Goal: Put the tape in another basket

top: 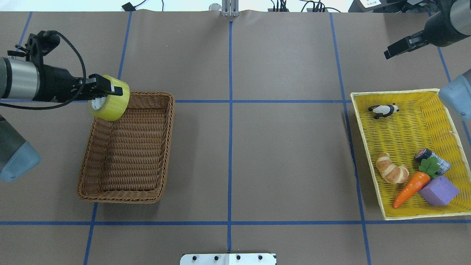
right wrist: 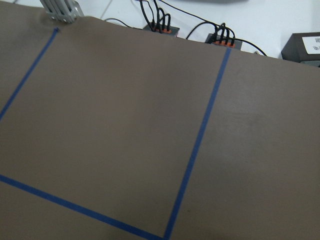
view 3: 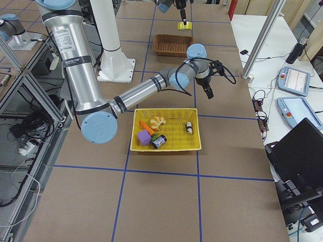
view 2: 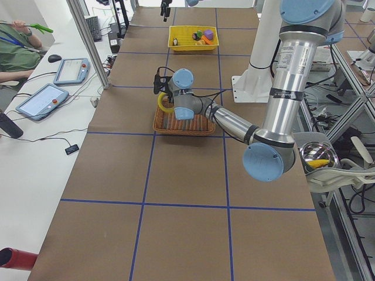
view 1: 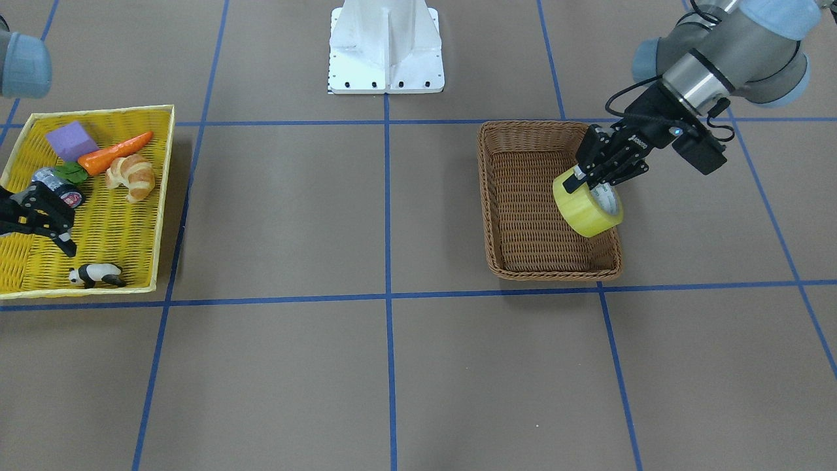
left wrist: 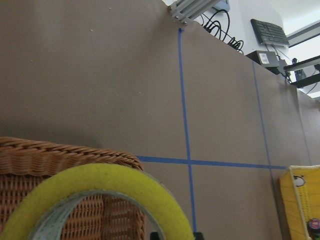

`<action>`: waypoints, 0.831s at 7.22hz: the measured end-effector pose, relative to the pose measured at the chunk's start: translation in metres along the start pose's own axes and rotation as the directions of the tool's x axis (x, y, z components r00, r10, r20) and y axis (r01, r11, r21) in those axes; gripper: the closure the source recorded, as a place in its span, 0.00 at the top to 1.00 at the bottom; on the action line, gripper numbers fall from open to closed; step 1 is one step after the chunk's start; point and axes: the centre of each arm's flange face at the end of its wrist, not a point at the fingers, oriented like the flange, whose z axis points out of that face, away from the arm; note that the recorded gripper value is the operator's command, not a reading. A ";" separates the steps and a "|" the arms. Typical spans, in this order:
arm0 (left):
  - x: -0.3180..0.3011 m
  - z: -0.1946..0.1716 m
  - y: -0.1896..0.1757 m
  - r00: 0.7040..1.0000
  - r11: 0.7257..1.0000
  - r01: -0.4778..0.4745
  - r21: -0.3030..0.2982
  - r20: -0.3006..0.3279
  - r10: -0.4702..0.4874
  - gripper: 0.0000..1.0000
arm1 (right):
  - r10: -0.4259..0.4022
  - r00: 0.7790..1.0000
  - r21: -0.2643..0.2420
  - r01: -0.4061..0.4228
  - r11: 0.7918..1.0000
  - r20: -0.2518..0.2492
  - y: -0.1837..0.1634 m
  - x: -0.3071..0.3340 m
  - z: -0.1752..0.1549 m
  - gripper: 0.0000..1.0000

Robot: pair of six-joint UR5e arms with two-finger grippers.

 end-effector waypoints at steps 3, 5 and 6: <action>0.023 0.043 0.044 0.962 0.995 -0.063 -0.083 0.262 0.082 0.00 | -0.017 1.000 -0.182 0.015 0.983 -0.007 0.021 0.036 -0.005 1.00; 0.044 0.063 0.070 0.941 0.985 -0.066 -0.161 0.319 0.115 0.57 | 0.042 0.997 -0.235 -0.025 0.972 0.067 0.035 0.047 -0.008 1.00; 0.053 0.074 0.081 0.929 0.980 -0.061 -0.188 0.347 0.124 0.98 | 0.069 0.994 -0.245 -0.046 0.968 0.088 0.043 0.055 -0.009 1.00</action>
